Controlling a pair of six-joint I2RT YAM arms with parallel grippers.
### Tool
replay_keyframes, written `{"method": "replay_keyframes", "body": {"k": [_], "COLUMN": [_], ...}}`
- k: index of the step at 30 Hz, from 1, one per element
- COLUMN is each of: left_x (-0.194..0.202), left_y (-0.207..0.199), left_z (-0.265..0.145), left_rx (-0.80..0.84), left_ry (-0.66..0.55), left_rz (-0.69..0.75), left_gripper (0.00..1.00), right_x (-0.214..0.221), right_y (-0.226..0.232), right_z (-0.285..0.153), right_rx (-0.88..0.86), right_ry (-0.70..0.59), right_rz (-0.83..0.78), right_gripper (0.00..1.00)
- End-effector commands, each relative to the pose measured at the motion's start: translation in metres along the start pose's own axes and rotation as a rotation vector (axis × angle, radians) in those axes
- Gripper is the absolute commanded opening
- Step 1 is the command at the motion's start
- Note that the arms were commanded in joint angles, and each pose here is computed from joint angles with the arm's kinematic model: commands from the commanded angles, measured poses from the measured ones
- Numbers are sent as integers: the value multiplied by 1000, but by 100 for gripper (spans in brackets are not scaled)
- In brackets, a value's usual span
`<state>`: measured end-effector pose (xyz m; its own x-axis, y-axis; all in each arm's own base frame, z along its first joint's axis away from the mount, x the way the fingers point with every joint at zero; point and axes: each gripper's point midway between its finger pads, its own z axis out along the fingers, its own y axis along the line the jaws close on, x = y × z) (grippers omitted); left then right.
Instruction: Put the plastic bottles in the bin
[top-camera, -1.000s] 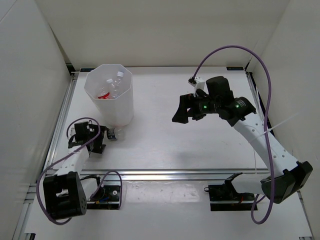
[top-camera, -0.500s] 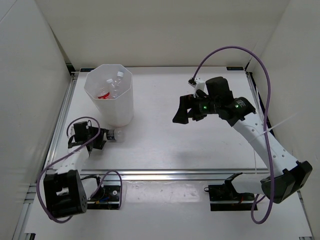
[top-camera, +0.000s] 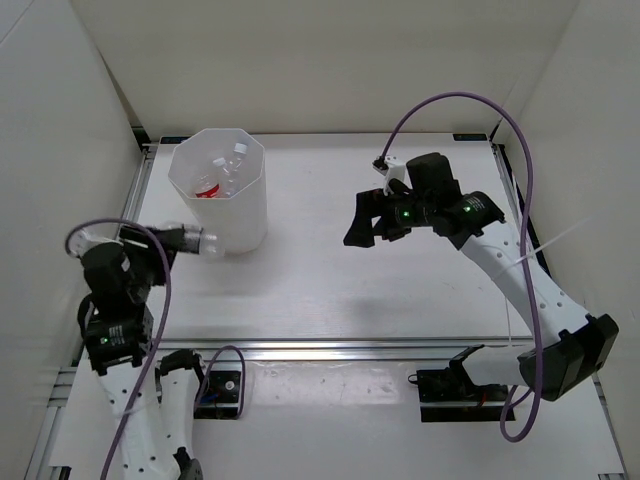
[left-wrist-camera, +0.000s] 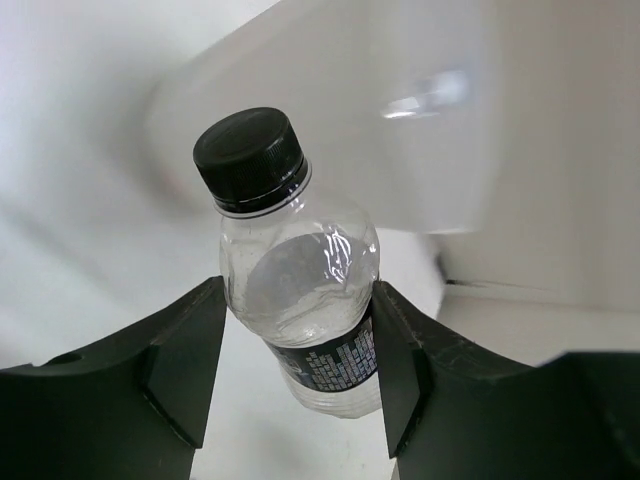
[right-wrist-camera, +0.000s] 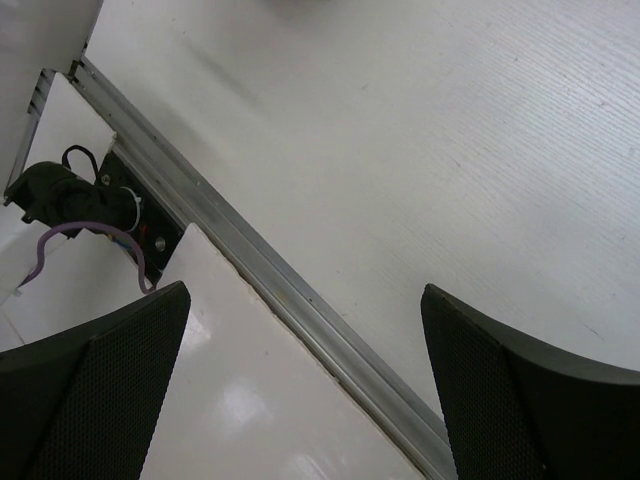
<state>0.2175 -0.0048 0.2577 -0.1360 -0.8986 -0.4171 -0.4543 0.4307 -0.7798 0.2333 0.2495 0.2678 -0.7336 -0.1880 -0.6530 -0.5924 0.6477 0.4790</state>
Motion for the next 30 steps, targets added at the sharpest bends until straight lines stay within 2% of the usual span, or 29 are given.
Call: {"method": "replay_keyframes", "body": {"k": [1, 2, 3, 5, 6, 8, 9, 10, 12, 13, 16, 17, 19, 20, 21, 22, 23, 24, 26, 28, 30], "left_x": [-38, -55, -65, -90, -98, -106, -104, -90, -85, -82, -84, -89, -97, -101, -119, -111, -111, -109, -91, -75, -72], "left_y": [-44, -77, -89, -138, -145, -175, -179, -180, -178, -179, -182, -186, -163, -145, -116, -75, -57, -38, -3, 27, 50], "left_z": [-31, -43, -25, -27, -2, 7, 19, 47, 60, 61, 34, 3, -16, -48, -59, -49, -71, -74, -62, -57, -53], "left_rx": [51, 125, 116, 222, 199, 254, 246, 218, 168, 159, 172, 216, 168, 154, 42, -62, -55, -93, -145, -204, -292], "left_ry": [-106, -149, -129, -174, -156, -152, -132, -68, -44, -26, -77, -136, -232, -305, -426, -433, -494, -518, -483, -439, -444], "left_rz": [151, 162, 177, 208, 204, 223, 260, 296, 327, 330, 348, 365, 391, 378, 321, 298, 262, 259, 292, 302, 253], "left_gripper": [44, 44, 44, 44, 44, 45, 51, 65, 100, 100, 100, 100, 100, 100, 100, 100, 100, 100, 100, 100, 100], "right_x": [-8, -11, -10, -21, -24, -28, -34, -37, -41, -44, -46, -45, -48, -45, -53, -55, -58, -56, -66, -65, -59], "right_y": [3, 4, 5, 8, 11, 12, 15, 17, 14, 14, -2, -4, 0, -3, 1, 0, -3, -9, -24, -32, -49], "right_z": [3, 4, 3, 5, 3, 6, 3, 1, -2, -6, -16, -19, -28, -32, -42, -48, -55, -62, -85, -103, -114], "right_rx": [-24, -26, -36, -41, -54, -54, -59, -61, -35, -17, 102, 118, 127, 159, 169, 191, 228, 281, 405, 451, 528], "right_ry": [-16, -25, -22, -39, -45, -45, -60, -68, -80, -96, -127, -121, -134, -122, -144, -153, -166, -168, -266, -324, -354], "right_rz": [-6, -1, -1, 2, -4, 7, -2, 3, 2, -2, 32, 37, 34, 56, 49, 59, 72, 100, 145, 162, 217], "right_gripper": [100, 100, 100, 100, 100, 100, 100, 100, 100, 100, 100, 100, 100, 100, 100, 100, 100, 100, 100, 100, 100]}}
